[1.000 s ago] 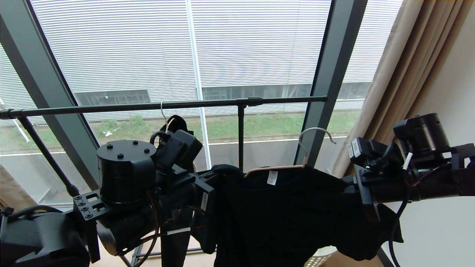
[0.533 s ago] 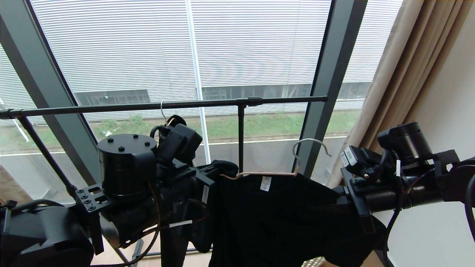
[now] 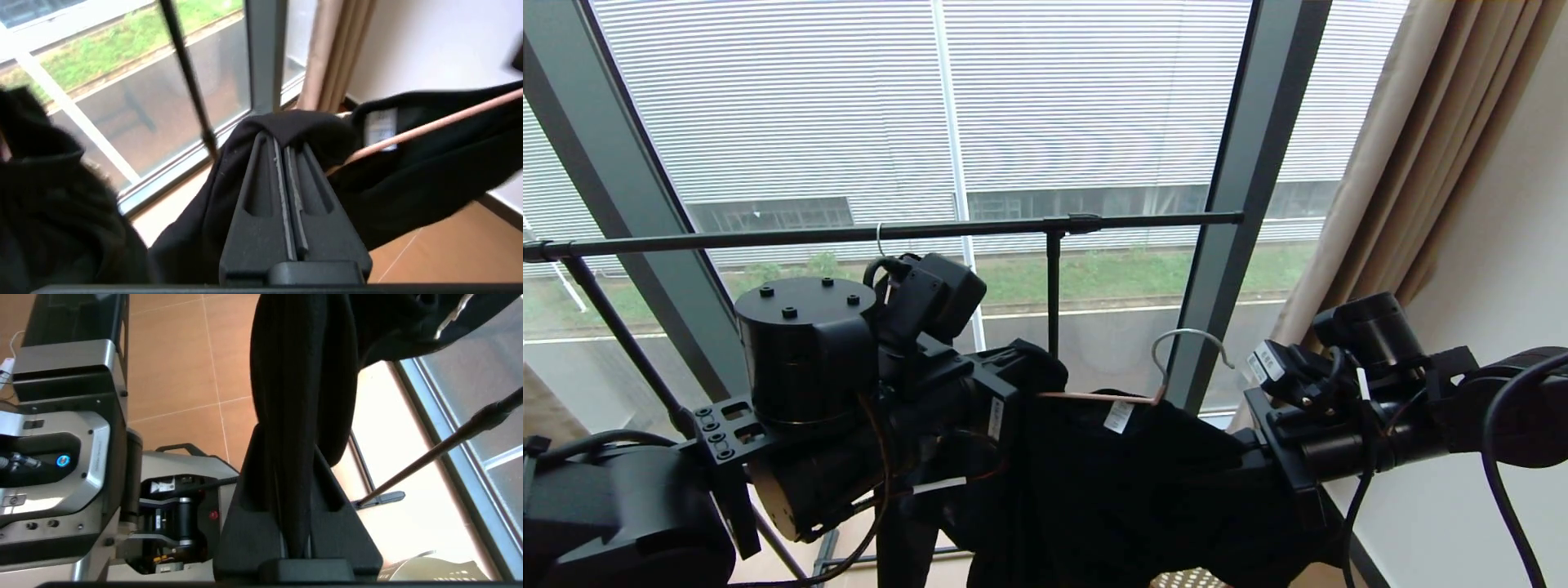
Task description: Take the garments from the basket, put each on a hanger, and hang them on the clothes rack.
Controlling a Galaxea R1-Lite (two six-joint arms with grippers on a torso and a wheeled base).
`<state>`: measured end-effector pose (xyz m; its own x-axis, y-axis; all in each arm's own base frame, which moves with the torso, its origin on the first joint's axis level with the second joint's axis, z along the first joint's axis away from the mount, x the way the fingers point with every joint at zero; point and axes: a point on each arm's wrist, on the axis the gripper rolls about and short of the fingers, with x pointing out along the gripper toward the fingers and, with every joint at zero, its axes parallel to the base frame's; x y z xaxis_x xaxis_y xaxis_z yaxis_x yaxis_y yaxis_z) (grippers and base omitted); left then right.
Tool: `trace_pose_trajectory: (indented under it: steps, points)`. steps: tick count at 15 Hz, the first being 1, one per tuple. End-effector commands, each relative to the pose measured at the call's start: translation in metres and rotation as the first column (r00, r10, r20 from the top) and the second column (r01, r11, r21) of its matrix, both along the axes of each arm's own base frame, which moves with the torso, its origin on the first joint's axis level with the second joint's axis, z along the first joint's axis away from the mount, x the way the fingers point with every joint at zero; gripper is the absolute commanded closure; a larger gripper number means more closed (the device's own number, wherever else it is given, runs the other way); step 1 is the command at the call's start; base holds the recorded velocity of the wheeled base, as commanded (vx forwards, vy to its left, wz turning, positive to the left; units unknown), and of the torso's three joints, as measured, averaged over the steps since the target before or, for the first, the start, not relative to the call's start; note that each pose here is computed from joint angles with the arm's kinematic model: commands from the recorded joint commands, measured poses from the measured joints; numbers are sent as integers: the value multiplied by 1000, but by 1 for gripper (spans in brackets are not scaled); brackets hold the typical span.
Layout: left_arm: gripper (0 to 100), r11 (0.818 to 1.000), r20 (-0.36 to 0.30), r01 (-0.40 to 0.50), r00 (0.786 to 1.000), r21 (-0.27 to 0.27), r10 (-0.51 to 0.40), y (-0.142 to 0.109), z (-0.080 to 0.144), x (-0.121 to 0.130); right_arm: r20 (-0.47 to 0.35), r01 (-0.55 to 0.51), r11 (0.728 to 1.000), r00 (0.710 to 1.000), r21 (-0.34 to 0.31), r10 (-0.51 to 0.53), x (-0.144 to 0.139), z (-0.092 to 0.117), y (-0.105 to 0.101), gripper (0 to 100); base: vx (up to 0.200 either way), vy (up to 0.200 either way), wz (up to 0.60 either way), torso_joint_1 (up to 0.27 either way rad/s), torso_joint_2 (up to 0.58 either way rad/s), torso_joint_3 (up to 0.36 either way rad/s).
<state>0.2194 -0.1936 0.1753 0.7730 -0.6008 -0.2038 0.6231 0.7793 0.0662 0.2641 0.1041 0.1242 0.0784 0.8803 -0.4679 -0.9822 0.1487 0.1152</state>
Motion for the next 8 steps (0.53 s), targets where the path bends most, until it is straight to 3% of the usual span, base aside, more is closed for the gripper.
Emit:
trace_pose_trajectory:
  steps: [1, 8]
  points:
    - [100, 999, 18, 48, 999, -17, -48, -12, 9, -8, -21, 0, 1000, 1000, -7, 0, 2, -6, 1, 100, 0, 0, 0, 0, 0, 0]
    - [100, 992, -23, 127, 992, 0, -127, -27, 16, -26, -21, -3, 1000, 1000, 3, 3, 2, -5, 1, 100, 0, 0, 0, 0, 0, 0]
